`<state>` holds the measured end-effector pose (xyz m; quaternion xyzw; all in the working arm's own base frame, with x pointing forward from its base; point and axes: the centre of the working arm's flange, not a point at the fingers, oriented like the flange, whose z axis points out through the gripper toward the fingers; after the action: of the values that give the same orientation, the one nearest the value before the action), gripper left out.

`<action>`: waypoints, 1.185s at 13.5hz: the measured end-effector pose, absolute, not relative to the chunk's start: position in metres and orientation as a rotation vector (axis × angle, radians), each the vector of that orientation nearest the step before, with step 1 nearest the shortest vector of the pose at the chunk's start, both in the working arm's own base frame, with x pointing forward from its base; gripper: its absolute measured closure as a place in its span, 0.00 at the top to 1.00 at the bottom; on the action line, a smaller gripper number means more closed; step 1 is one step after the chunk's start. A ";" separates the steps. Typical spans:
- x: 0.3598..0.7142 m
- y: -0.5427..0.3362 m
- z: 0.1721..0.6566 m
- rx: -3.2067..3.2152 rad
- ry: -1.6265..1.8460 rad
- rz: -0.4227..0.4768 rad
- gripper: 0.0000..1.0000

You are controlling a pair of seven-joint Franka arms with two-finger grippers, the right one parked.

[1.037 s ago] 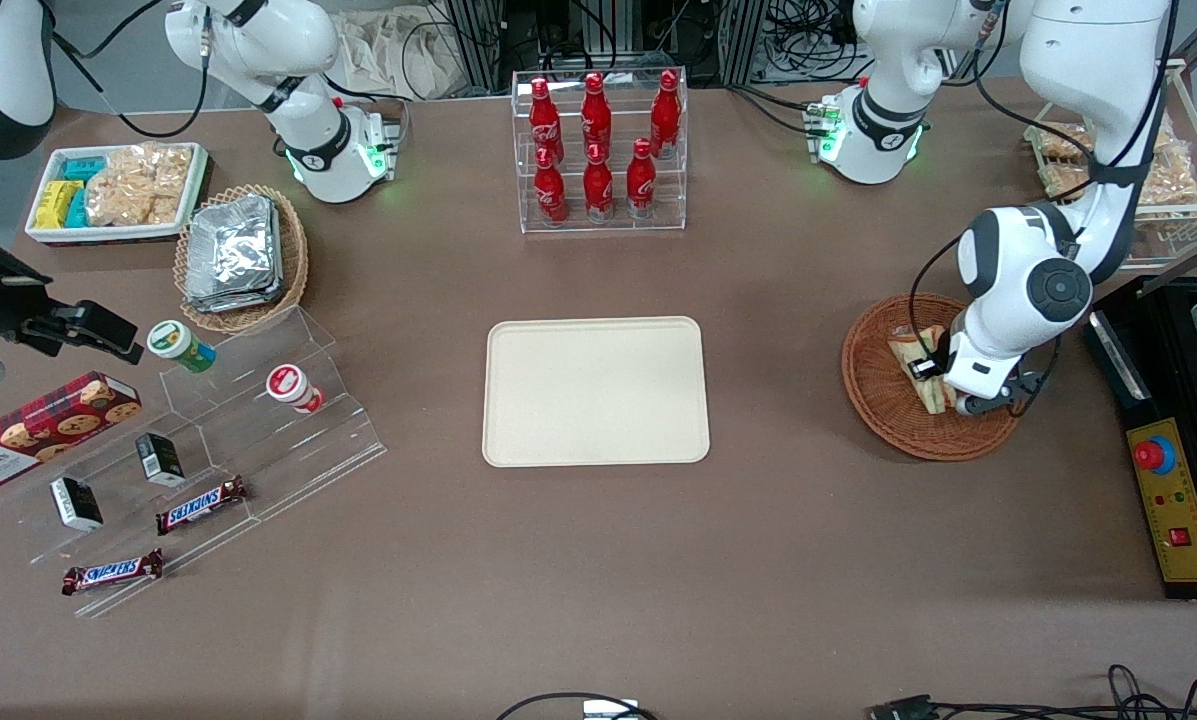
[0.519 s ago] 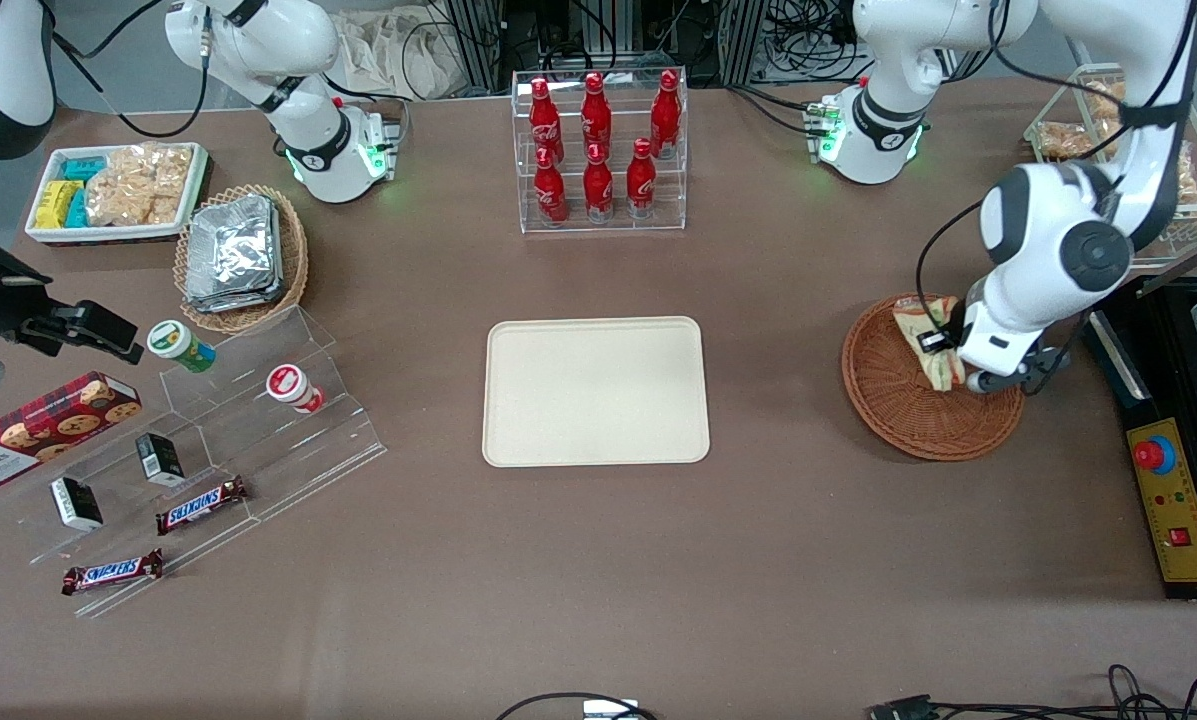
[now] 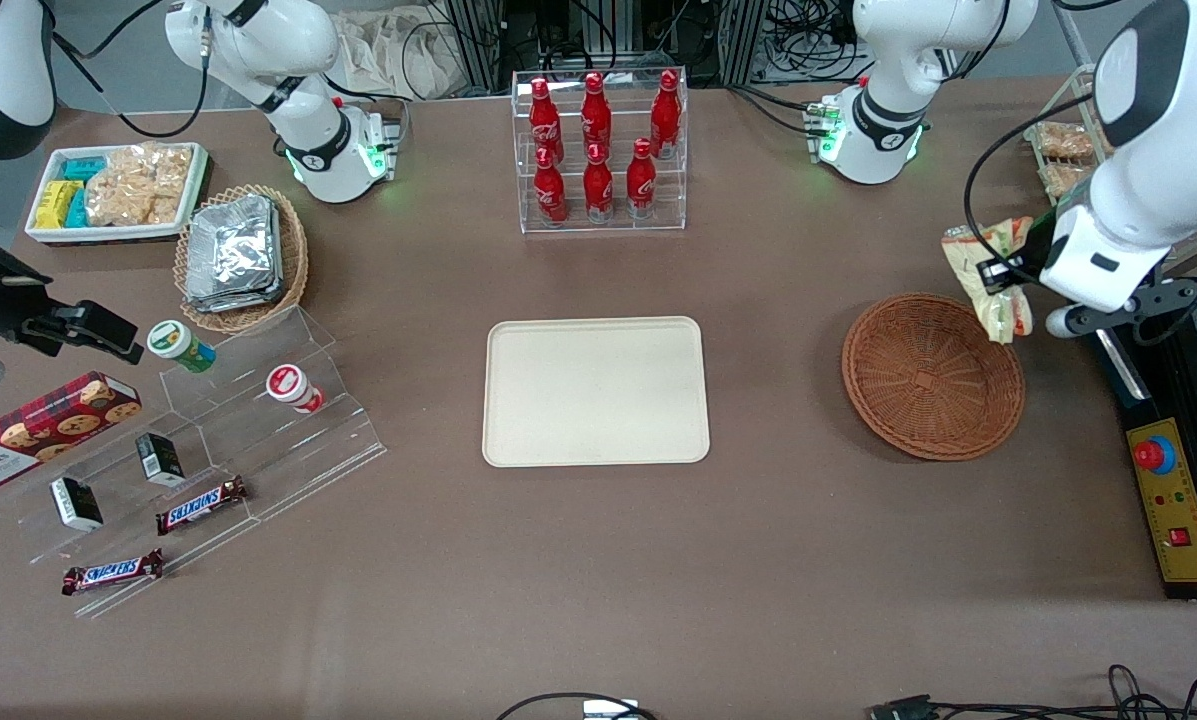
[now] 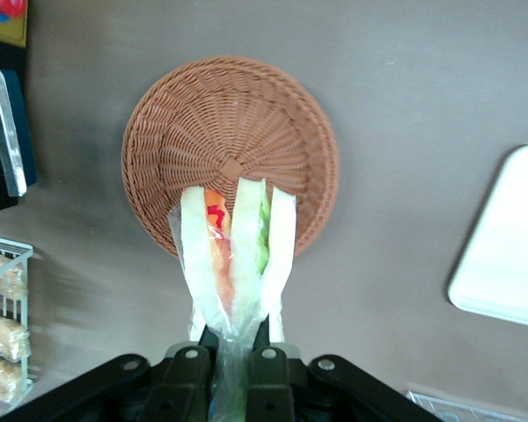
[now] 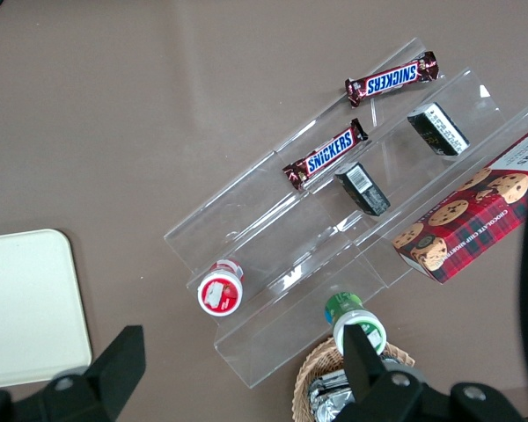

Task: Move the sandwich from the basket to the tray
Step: 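Carry the sandwich with the left gripper over the cream tray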

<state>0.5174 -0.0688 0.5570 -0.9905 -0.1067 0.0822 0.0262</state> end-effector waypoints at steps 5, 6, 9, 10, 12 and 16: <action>0.529 -0.208 0.578 -3.123 -0.093 0.240 0.15; 0.525 -0.249 0.570 -3.124 -0.105 0.261 0.15; 0.522 -0.346 0.534 -3.128 -0.154 0.317 0.15; 0.528 -0.361 0.517 -3.131 -0.153 0.297 0.15; 0.546 -0.377 0.473 -3.163 -0.154 0.274 0.15; 0.553 -0.402 0.359 -3.149 -0.133 0.213 0.15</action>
<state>0.5534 -0.4022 0.3587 -0.9968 -0.0421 0.0673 -0.0086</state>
